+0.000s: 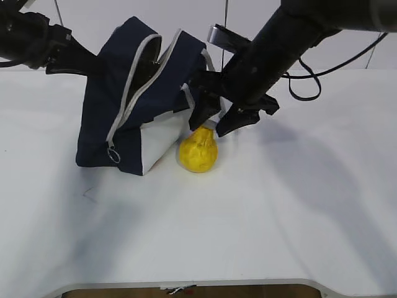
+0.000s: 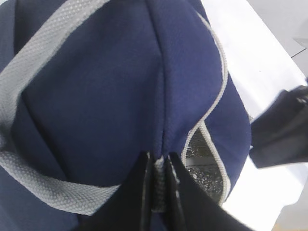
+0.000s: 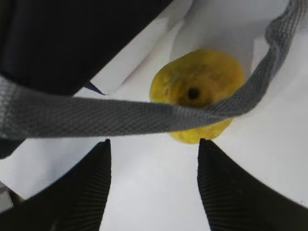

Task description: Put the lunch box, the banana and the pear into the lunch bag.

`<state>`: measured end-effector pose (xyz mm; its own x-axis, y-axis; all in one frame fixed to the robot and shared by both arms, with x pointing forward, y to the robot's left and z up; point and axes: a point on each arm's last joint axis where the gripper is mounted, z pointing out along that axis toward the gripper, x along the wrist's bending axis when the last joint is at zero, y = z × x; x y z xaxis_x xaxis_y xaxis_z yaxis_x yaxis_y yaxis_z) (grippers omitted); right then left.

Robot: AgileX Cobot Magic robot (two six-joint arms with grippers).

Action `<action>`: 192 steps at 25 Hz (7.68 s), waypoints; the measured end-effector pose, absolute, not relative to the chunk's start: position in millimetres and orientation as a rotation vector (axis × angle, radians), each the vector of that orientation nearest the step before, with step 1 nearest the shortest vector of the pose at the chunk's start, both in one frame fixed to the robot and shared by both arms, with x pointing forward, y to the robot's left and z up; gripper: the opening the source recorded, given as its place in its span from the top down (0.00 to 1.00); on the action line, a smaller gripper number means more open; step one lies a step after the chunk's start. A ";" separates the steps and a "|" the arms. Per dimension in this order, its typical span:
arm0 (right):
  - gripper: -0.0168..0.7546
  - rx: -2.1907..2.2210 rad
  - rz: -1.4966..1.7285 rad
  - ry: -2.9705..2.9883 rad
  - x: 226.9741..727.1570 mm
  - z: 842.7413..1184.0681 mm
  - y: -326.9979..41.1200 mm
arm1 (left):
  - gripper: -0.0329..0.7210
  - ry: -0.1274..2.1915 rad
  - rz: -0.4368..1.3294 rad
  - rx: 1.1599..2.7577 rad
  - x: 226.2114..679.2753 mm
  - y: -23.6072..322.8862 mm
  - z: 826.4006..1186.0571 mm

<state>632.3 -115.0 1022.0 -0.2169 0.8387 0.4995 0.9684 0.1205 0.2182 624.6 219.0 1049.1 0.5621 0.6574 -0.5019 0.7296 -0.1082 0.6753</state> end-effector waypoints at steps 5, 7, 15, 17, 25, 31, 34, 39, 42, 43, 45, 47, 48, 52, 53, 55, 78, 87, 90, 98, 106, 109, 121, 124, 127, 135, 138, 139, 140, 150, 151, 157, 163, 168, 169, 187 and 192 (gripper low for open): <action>0.38 -1.825 -0.802 -2.161 644.7 1008.1 -113.6 | 0.93 1.140 -0.090 1.815 624.8 219.1 1049.1; 0.38 -1.837 -0.826 -2.171 648.6 1004.1 -113.4 | 0.93 1.140 -0.089 1.816 624.8 219.1 1049.0; 0.38 -1.878 -0.884 -2.183 661.2 986.5 -112.0 | 0.93 1.141 -0.087 1.816 625.0 219.2 1049.0; 0.38 -1.873 -0.898 -2.190 662.3 989.0 -111.7 | 0.93 1.141 -0.087 1.816 625.0 219.2 1049.0; 0.38 -1.844 -0.997 -2.210 670.4 1013.0 -108.0 | 0.93 1.144 -0.078 1.819 625.4 219.7 1048.7; 0.38 -1.817 -0.913 -2.214 667.7 1004.1 -107.4 | 0.93 1.144 -0.076 1.820 625.5 219.8 1048.6; 0.38 -1.813 -0.910 -2.220 668.0 1002.8 -107.4 | 0.93 1.144 -0.076 1.820 625.5 219.8 1048.6; 0.38 -1.807 -0.902 -2.227 669.0 999.2 -107.0 | 0.93 1.150 -0.062 1.816 626.5 220.4 1048.5; 0.38 -1.803 -0.854 -2.220 669.8 988.3 -106.3 | 0.93 1.152 -0.058 1.815 626.7 220.5 1048.5; 0.38 -1.799 -0.841 -2.220 669.7 985.8 -106.2 | 0.93 1.152 -0.059 1.815 626.7 220.5 1048.5; 0.38 -1.799 -0.817 -2.215 670.4 979.2 -105.8 | 0.93 1.153 -0.056 1.815 626.9 220.6 1048.5; 0.38 -1.799 -0.811 -2.214 670.7 977.2 -105.7 | 0.93 1.153 -0.055 1.817 626.9 220.7 1048.4; 0.38 -1.799 -0.811 -2.214 670.7 977.2 -105.7 | 0.93 1.152 -0.055 1.819 626.8 220.8 1048.3; 0.38 -1.796 -0.812 -2.217 670.7 977.2 -105.7 | 0.93 1.153 -0.052 1.821 626.9 221.0 1048.1; 0.38 -1.795 -0.812 -2.219 670.7 977.2 -105.7 | 0.93 1.154 -0.050 1.821 627.0 221.0 1048.1; 0.38 -1.793 -0.812 -2.221 670.7 977.2 -105.7 | 0.93 1.153 -0.049 1.823 627.0 221.1 1048.0; 0.62 -1.706 -0.721 -2.234 665.6 987.3 -104.0 | 0.93 1.154 -0.045 1.826 627.1 221.4 1047.7; 0.63 -1.618 -0.644 -2.242 660.0 1002.9 -102.8 | 0.93 1.157 -0.039 1.825 627.5 221.6 1047.7; 0.63 -1.605 -0.679 -2.196 658.6 1007.1 -99.6 | 0.93 1.157 -0.038 1.825 627.6 221.7 1047.7; 0.63 -1.613 -0.834 -2.169 640.4 1065.6 -103.4 | 0.93 1.160 -0.030 1.822 628.1 222.0 1047.7; 0.63 -1.512 -1.045 -2.115 627.5 1118.8 -99.6 | 0.93 1.163 -0.024 1.821 628.6 222.3 1047.7; 0.63 -1.516 -1.166 -2.097 632.5 1130.8 -97.7 | 0.93 1.160 -0.034 1.821 628.0 221.8 1047.8; 0.63 -1.679 -1.456 -2.088 687.0 1087.7 -91.0 | 0.93 1.133 -0.170 1.693 624.9 213.5 1057.6; 0.63 -1.702 -1.386 -2.085 695.7 1061.8 -88.1 | 0.93 1.129 -0.193 1.668 624.5 212.2 1059.6; 0.63 -1.712 -1.347 -2.039 700.7 1044.4 -84.6 | 0.93 1.125 -0.204 1.663 624.0 211.6 1060.2; 0.33 -1.695 -1.357 -1.928 700.1 1043.9 -79.8 | 0.93 1.123 -0.211 1.655 623.9 211.3 1060.8; 0.27 -1.676 -1.338 -1.927 699.3 1045.9 -82.1 | 0.93 1.124 -0.209 1.655 624.1 211.3 1060.8; 0.27 -1.654 -1.320 -1.936 698.1 1048.0 -83.3 | 0.93 1.124 -0.209 1.655 624.1 211.3 1060.8; 0.26 -1.628 -1.305 -1.947 697.3 1052.1 -86.1 | 0.93 1.124 -0.209 1.655 624.1 211.3 1060.8; 0.27 -1.577 -1.115 -2.106 692.9 1081.1 -120.7 | 0.93 1.124 -0.209 1.655 624.1 211.3 1060.8; 0.28 -1.597 -1.096 -2.116 693.2 1079.7 -122.0 | 0.93 1.124 -0.209 1.655 624.1 211.3 1060.8; 0.33 -1.700 -1.008 -2.165 695.1 1073.9 -129.2 | 0.93 1.123 -0.204 1.670 623.7 211.7 1059.8; 0.34 -1.776 -0.943 -2.198 696.5 1069.8 -134.8 | 0.93 1.121 -0.203 1.686 623.1 212.0 1058.8; 0.34 -1.814 -0.951 -2.192 698.7 1069.3 -136.1 | 0.93 1.121 -0.202 1.688 623.1 212.0 1058.7; 0.34 -1.813 -0.961 -2.180 699.6 1067.7 -134.1 | 0.93 1.121 -0.202 1.688 623.1 212.0 1058.7; 0.59 -1.792 -0.978 -2.048 715.3 1029.2 -122.0 | 0.93 1.120 -0.200 1.693 623.0 212.2 1058.3; 0.93 -1.763 -0.972 -2.085 714.4 1028.7 -122.2 | 0.93 1.120 -0.199 1.697 622.9 212.3 1058.1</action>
